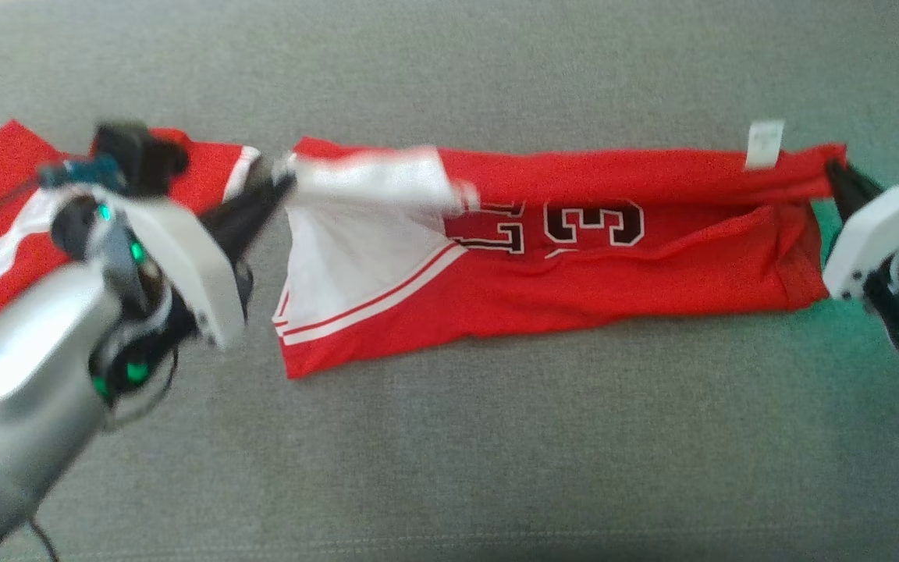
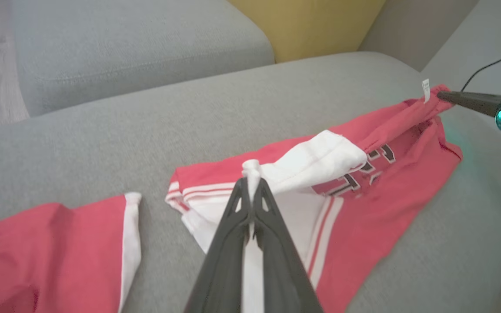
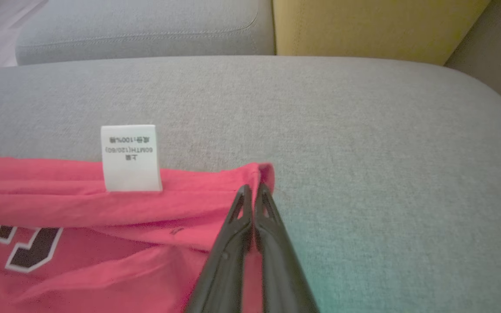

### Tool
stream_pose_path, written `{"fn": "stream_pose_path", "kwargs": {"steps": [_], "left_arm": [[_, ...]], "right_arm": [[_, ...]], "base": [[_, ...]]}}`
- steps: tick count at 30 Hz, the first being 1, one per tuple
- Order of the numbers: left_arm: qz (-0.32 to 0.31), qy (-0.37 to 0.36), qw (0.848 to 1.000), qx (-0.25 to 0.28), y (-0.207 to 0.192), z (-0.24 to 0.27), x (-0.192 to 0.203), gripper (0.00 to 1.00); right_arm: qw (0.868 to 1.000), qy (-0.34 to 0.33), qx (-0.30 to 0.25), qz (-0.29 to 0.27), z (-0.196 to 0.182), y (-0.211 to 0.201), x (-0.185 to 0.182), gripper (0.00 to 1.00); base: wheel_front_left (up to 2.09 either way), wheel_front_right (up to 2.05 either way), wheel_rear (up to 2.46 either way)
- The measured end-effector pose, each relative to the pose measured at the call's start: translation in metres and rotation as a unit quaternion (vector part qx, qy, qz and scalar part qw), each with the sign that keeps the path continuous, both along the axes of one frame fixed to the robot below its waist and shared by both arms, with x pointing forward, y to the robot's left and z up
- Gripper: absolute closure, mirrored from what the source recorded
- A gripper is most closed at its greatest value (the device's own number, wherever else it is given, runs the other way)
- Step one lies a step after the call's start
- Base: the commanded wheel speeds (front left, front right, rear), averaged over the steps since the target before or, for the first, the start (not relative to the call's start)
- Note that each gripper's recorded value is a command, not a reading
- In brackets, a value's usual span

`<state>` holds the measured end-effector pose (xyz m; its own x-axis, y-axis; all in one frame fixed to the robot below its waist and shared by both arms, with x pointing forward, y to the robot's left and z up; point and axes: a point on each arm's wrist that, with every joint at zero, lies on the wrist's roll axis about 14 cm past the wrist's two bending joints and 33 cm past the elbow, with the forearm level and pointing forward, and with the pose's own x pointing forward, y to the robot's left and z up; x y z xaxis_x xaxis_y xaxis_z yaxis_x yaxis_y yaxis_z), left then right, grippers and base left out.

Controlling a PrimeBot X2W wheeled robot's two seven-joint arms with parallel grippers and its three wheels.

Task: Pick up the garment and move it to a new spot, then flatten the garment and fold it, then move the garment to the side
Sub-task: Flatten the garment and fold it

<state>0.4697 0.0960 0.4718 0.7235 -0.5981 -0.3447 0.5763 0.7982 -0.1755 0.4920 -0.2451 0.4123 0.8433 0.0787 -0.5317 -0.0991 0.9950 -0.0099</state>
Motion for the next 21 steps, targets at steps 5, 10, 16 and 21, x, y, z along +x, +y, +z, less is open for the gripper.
{"fn": "stream_pose_path", "kwargs": {"steps": [5,10,16,21], "left_arm": [[-0.011,0.031,0.999,0.011,0.004,-0.005,-0.038,1.0],[-0.017,0.04,0.999,0.014,0.0,-0.005,-0.051,1.0],[-0.048,0.069,0.996,0.039,-0.01,-0.028,-0.073,1.0],[-0.055,0.078,0.993,0.063,-0.009,-0.042,-0.078,0.76]], "right_arm": [[0.999,0.036,-0.001,0.018,-0.001,0.0,-0.017,1.0],[0.997,0.075,-0.011,0.029,-0.005,-0.005,-0.031,1.0],[0.991,0.123,-0.023,0.045,-0.017,-0.005,-0.052,1.0],[0.988,0.143,-0.034,0.046,-0.022,-0.01,-0.063,0.0]], "base": [[0.0,0.0,0.0],[0.0,0.0,0.0],[0.0,0.0,0.0],[0.0,0.0,0.0]]}}
